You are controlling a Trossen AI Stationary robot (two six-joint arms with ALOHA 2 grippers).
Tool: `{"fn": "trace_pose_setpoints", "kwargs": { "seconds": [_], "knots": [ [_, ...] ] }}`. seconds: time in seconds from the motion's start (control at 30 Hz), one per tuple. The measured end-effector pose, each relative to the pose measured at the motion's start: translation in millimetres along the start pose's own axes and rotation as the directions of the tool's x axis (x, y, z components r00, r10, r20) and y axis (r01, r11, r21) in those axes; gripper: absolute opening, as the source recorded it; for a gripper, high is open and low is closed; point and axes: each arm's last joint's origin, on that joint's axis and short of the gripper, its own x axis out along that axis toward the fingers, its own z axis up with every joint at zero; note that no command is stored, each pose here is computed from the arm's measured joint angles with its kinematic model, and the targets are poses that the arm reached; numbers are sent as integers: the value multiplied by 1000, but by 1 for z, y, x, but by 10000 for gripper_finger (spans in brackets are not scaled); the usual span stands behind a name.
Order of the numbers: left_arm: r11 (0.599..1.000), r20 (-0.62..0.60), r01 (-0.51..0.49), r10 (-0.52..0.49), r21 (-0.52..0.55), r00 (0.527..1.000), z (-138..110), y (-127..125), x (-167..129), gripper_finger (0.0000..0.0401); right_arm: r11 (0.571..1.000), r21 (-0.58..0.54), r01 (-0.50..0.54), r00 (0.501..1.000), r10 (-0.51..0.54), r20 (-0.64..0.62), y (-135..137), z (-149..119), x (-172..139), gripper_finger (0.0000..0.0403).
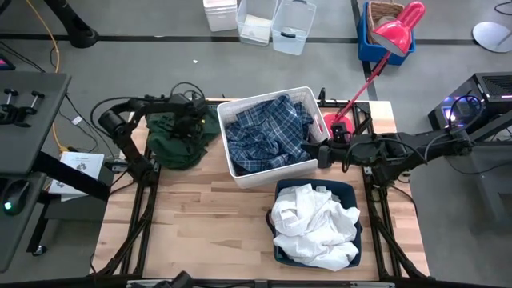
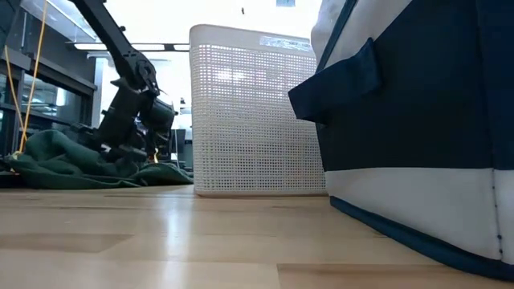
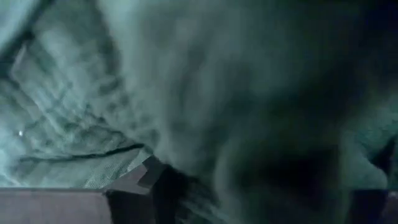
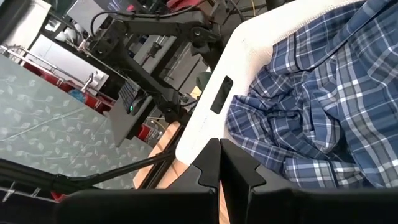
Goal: Sort clothes
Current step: Put the green polo into the white laundry bin
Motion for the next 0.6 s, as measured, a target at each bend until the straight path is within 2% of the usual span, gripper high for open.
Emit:
{"fn": "trace_pose_setpoints", "kwargs": {
  "seconds": [0.13,0.23,0.3,0.4,0.5,0.6],
  "knots": [
    [991,23,-104,102,88,995,-1,-15,7,172,1000,17,0,1000,0,0,0,0,0,0],
    [975,30,-81,76,206,997,-2,-20,7,157,1000,20,-1,1000,1,1,0,0,0,0],
    [972,27,-74,70,222,997,-2,-22,7,120,1000,21,-1,1000,1,1,0,0,0,0],
    [971,14,-42,39,235,999,-4,-24,6,31,1000,21,7,1000,-7,14,0,1,0,0],
    [971,40,-15,6,238,999,-7,-21,-2,18,1000,20,11,1000,-11,22,0,1,0,0],
    [968,86,50,-73,244,994,-13,-12,-21,8,1000,18,11,1000,-11,22,0,1,0,0]
  ]
}}
